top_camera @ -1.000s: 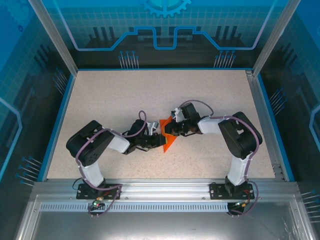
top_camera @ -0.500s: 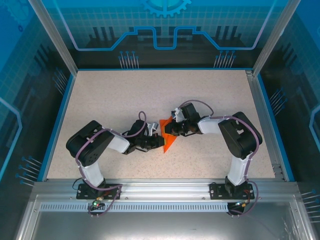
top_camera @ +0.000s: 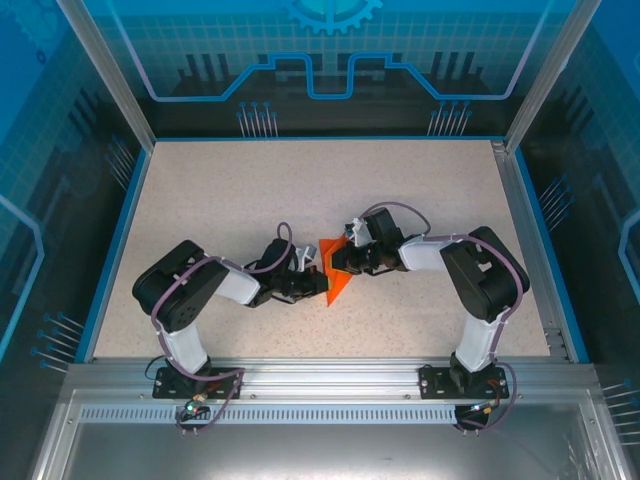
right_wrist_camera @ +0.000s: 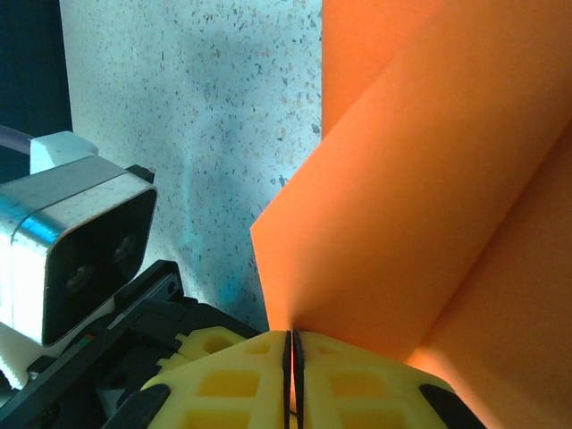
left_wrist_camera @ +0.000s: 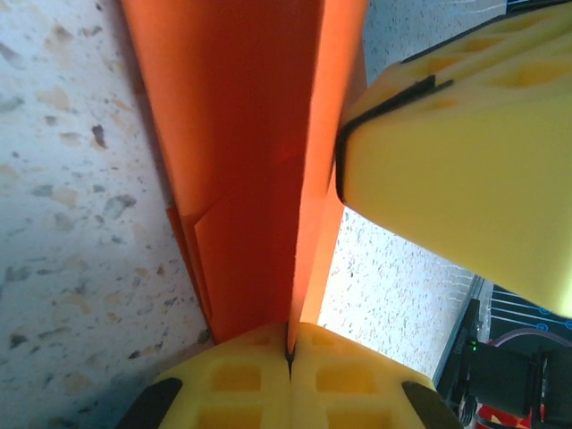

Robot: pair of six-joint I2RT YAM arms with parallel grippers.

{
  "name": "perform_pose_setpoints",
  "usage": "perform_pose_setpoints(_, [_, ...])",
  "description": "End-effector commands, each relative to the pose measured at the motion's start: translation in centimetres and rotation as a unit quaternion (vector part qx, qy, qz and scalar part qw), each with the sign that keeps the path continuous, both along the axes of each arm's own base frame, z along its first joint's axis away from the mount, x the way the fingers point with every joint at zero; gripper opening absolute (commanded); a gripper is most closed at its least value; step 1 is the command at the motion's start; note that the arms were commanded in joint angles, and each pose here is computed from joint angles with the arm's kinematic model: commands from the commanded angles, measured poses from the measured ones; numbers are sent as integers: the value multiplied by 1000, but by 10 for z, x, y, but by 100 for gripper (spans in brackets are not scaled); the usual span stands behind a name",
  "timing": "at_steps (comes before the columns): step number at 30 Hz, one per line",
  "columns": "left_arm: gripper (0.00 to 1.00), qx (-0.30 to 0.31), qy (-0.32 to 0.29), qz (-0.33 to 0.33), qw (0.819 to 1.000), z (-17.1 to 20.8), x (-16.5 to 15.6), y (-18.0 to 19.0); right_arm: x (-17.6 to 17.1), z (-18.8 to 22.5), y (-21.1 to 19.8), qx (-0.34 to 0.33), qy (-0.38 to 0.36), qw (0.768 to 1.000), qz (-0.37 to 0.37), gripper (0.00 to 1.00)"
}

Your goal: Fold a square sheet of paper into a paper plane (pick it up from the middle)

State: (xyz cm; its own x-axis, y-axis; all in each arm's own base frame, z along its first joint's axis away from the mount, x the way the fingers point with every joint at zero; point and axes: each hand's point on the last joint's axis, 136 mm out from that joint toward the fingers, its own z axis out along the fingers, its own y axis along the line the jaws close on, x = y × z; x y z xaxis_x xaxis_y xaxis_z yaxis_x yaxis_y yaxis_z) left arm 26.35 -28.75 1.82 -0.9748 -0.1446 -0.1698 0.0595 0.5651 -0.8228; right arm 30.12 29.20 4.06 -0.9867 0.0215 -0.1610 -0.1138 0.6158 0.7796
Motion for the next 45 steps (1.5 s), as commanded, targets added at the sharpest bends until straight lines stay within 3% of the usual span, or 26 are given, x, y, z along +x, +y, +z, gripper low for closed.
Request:
perform_pose_setpoints(1, [0,38,78,4,996,-32,-20,12,0,14,4,27,-12,1000,11,12])
perform_pose_setpoints(34, [1,63,122,13,990,-43,-28,23,11,-31,-6,-20,34,999,-22,12])
perform_pose_setpoints(45, [14,52,129,-6,990,-40,-33,18,8,-44,-9,-33,52,998,-21,12])
